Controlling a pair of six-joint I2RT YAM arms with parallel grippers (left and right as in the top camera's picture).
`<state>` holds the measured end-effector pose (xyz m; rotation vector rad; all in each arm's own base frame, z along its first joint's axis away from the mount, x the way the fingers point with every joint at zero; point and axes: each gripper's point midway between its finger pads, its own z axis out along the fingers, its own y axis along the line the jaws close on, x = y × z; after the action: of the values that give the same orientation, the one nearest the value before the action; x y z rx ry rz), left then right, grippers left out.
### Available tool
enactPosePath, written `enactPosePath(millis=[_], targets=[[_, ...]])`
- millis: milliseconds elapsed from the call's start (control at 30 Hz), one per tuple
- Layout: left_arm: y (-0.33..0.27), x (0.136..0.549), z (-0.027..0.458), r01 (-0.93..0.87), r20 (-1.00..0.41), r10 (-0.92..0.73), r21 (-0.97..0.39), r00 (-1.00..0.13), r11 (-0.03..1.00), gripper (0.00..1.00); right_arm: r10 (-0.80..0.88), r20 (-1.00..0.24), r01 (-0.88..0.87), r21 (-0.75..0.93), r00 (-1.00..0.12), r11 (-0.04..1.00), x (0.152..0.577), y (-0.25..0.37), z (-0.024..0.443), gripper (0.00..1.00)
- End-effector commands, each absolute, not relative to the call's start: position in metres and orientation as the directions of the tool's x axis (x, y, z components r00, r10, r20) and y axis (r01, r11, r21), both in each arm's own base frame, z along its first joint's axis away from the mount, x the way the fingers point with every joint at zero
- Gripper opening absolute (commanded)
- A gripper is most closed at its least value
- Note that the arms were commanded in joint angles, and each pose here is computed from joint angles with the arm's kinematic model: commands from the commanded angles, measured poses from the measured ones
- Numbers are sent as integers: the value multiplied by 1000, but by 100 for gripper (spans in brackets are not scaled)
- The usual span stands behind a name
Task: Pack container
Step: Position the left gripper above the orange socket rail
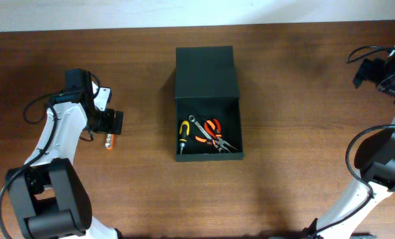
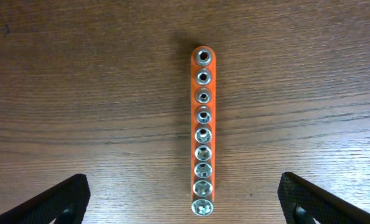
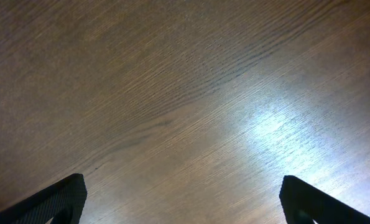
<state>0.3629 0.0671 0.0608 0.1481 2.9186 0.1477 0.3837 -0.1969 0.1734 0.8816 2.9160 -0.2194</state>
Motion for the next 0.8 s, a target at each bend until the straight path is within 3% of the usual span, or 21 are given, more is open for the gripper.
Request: enactPosePath(millis=[0,767], targets=[[76,362,56,94,-178,123,166,-976,982,99,553,-134,567,-114,-822,816,382,-199,177,99],[54,375,26,96,-127,97,13,-987,995,99,553,-134,567,-114,-822,816,382,-199,177,99]])
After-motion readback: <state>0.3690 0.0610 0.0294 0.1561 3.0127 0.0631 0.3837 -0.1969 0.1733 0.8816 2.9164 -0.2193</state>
